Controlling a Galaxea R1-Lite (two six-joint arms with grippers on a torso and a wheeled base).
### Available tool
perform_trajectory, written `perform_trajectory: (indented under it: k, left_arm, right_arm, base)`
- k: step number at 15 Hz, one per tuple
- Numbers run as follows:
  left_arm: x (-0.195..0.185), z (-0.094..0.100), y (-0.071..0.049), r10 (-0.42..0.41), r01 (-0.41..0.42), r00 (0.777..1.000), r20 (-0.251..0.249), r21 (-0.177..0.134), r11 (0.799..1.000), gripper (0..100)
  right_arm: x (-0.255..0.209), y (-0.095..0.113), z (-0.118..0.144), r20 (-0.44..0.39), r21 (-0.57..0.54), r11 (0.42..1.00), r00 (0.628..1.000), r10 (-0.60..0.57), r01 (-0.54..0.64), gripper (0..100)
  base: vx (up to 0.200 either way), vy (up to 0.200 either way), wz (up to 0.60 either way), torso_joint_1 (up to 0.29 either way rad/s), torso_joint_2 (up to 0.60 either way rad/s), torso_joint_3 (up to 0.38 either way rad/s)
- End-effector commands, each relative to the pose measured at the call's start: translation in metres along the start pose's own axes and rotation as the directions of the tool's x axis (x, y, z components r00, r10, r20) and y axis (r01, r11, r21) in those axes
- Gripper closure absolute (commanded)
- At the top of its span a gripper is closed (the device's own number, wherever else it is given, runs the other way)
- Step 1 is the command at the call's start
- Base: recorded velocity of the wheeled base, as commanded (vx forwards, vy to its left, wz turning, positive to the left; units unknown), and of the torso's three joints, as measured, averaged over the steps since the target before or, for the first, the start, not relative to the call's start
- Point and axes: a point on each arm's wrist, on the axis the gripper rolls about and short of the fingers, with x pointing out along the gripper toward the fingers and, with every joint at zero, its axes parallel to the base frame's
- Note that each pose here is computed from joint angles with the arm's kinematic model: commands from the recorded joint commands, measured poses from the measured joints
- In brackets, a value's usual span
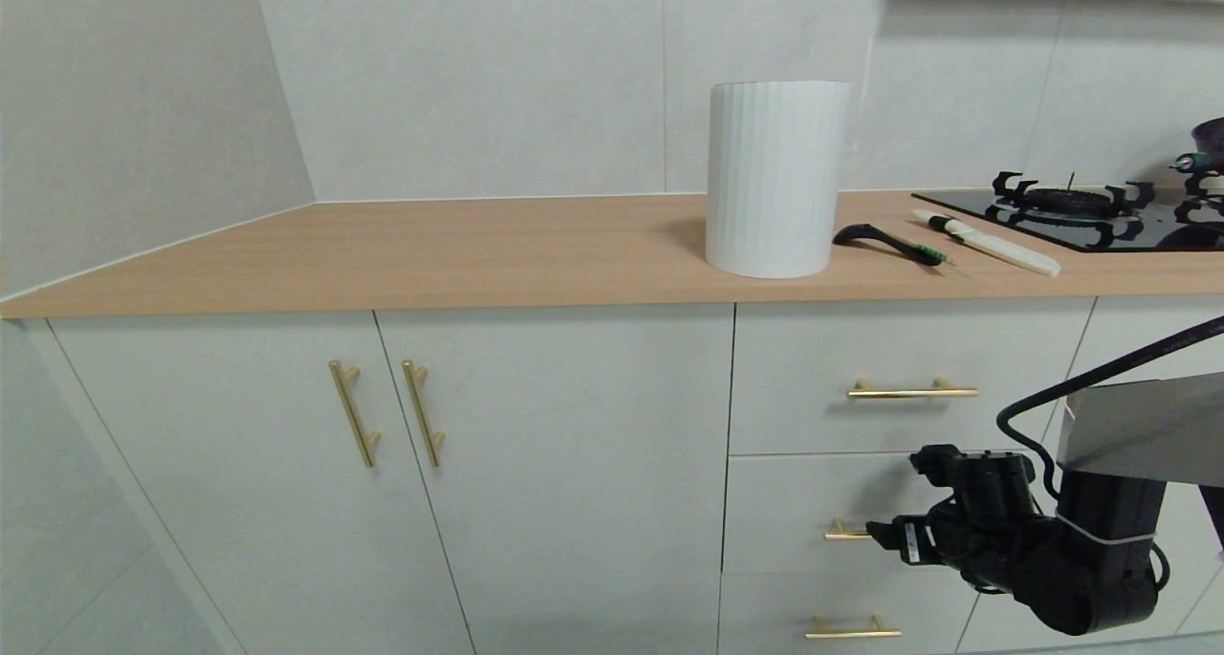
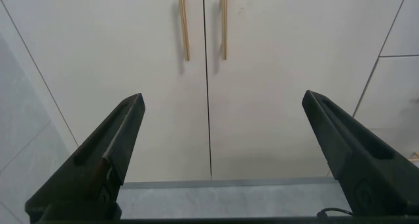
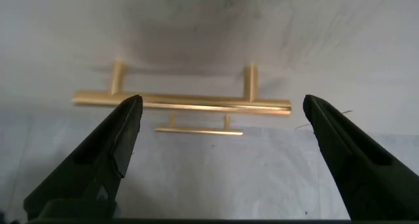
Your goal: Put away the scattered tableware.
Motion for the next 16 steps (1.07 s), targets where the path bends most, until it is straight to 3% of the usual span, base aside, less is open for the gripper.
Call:
perform_trajectory:
  k: [1,16]
  left_arm:
    - [0.0,0.0,0.0,0.0,0.0,1.0,0.001,0.0,1.0,0]
    - [0.0,0.0,0.0,0.0,0.0,1.0,0.001,0.0,1.0,0]
  right_arm:
    - [0.011,-0.001,-0.004,-0.01,0.004,1.0,1.0,-0.008,0.008,0]
    - [0.014,-0.002,-0.012,-0.056,-0.005,1.0,0.998,-0.015,0.015,0]
  base:
    - [0.0,0.0,0.0,0.0,0.0,0.0]
    - [0.0,0.0,0.0,0.0,0.0,0.0]
